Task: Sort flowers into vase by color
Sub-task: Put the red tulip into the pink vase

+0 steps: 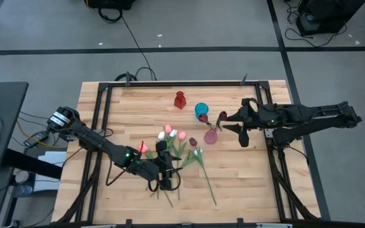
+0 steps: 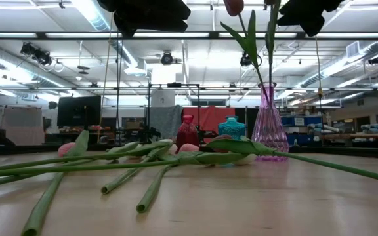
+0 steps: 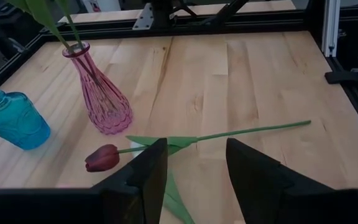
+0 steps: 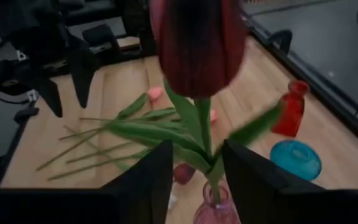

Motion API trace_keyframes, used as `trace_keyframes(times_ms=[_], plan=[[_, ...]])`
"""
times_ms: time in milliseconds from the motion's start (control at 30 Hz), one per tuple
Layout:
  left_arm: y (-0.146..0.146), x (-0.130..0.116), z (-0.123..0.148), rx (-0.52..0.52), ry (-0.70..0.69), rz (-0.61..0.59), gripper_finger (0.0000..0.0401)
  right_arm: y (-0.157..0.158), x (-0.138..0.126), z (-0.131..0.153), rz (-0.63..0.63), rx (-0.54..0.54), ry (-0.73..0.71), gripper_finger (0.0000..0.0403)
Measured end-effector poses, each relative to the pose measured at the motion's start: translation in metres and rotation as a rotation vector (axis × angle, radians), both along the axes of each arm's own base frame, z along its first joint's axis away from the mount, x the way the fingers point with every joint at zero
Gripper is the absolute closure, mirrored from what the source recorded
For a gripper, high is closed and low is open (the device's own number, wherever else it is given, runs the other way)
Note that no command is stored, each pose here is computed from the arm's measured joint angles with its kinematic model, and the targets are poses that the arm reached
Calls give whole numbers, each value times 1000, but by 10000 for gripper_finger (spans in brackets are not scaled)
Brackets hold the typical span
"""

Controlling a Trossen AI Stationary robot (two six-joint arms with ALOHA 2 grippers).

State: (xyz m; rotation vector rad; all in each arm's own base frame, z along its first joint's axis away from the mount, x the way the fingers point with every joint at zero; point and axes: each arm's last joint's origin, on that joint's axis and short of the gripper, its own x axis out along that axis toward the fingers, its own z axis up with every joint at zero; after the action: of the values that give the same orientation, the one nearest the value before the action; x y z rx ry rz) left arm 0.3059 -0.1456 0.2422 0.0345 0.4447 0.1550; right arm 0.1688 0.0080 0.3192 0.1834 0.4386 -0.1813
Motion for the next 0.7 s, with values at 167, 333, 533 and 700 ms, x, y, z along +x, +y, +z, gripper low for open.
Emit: trace_keyframes(times_ms=[167,333,533,700], plan=[[0,0,0,-8,-5,14,231,1,-7,13,-40,112,19,244],[-4,-14,13,27,-19,21,231,8,-9,6,-78,170,102,247],[-10,-41,40,92,-88,55,231,25,5,-15,-92,181,211,247],[-13,-51,42,113,-88,57,231,42,22,-34,-63,191,300,247]])
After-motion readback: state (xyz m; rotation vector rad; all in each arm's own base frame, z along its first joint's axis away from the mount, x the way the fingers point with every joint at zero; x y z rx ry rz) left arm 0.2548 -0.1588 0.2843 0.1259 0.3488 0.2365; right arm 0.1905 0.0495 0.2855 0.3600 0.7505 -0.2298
